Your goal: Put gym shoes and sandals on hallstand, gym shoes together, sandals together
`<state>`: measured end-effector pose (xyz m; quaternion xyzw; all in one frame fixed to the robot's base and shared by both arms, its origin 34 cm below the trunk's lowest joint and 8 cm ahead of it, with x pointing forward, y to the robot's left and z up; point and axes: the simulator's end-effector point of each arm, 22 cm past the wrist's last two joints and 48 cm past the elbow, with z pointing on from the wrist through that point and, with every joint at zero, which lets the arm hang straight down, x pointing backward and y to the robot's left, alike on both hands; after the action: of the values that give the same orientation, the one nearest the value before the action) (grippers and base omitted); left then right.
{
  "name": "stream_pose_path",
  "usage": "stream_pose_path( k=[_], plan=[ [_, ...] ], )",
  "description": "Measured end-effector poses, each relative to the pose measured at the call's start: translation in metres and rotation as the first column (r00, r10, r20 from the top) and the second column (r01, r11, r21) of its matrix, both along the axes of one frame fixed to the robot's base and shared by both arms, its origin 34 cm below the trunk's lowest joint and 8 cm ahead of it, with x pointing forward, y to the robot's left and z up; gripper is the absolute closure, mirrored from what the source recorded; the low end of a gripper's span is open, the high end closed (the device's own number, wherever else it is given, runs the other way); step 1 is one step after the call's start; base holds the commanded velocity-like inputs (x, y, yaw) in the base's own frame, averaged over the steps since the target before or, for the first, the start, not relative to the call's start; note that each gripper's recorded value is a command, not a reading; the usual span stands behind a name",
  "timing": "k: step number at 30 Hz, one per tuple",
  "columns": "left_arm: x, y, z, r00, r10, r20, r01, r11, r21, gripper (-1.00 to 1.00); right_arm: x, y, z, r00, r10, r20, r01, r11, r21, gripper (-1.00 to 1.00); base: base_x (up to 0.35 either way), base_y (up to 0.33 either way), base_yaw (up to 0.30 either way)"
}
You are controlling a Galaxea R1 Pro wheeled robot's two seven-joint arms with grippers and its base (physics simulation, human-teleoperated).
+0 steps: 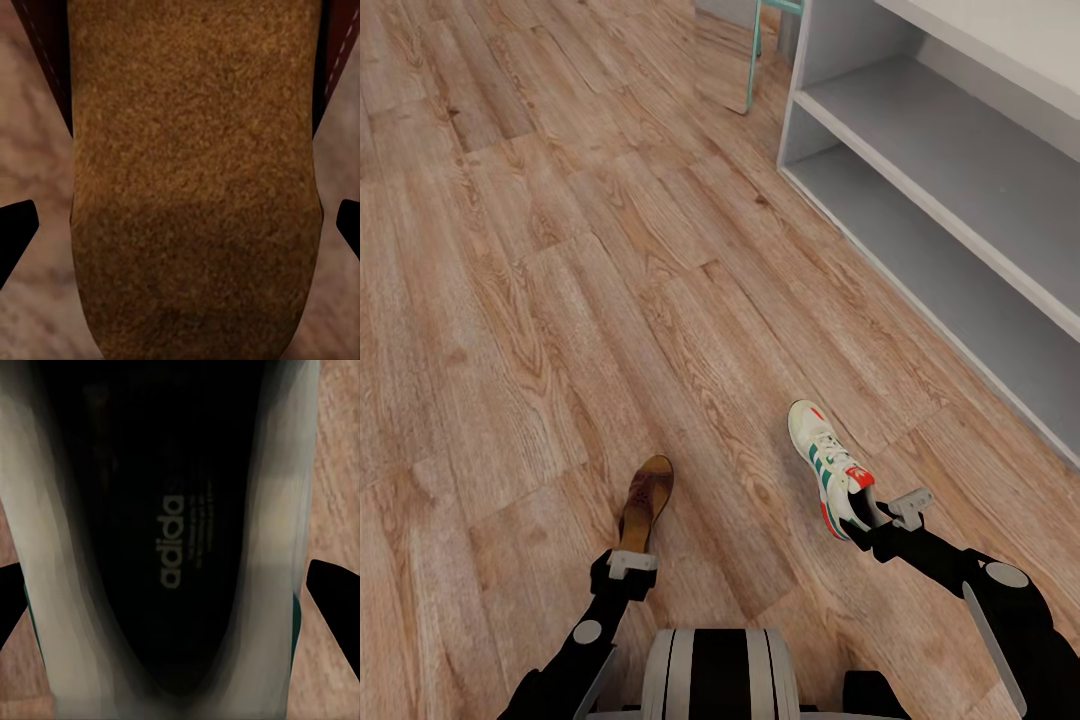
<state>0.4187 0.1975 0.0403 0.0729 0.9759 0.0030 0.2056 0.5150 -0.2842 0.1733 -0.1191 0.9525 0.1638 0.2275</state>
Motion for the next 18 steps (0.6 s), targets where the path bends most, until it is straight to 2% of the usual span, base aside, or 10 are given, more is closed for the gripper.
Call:
stream_pose_path(
  k=[9,10,18],
  plan=[
    [-0.001,0.001,-0.0004,1.0,0.0,-0.001,0.0,1.0,0.001,-1.0,-0.0004,-0.0001,-0.0003,1.0,0.0,-0.001,0.0,1.0,0.0,1.0,0.0,0.0,0.0],
    [-0.0008,0.0013,-0.0003,1.0,0.001,-0.001,-0.001,1.0,0.002,1.0,-0.0003,-0.0001,-0.0003,1.0,0.0,-0.001,0.0,1.0,0.0,1.0,0.0,0.0,0.0],
    [-0.0021,0.0033,-0.0009,1.0,0.009,-0.004,-0.009,1.0,0.002,1.0,-0.0004,-0.0001,-0.0004,1.0,0.0,-0.001,0.0,1.0,0.0,1.0,0.0,0.0,0.0]
  ],
)
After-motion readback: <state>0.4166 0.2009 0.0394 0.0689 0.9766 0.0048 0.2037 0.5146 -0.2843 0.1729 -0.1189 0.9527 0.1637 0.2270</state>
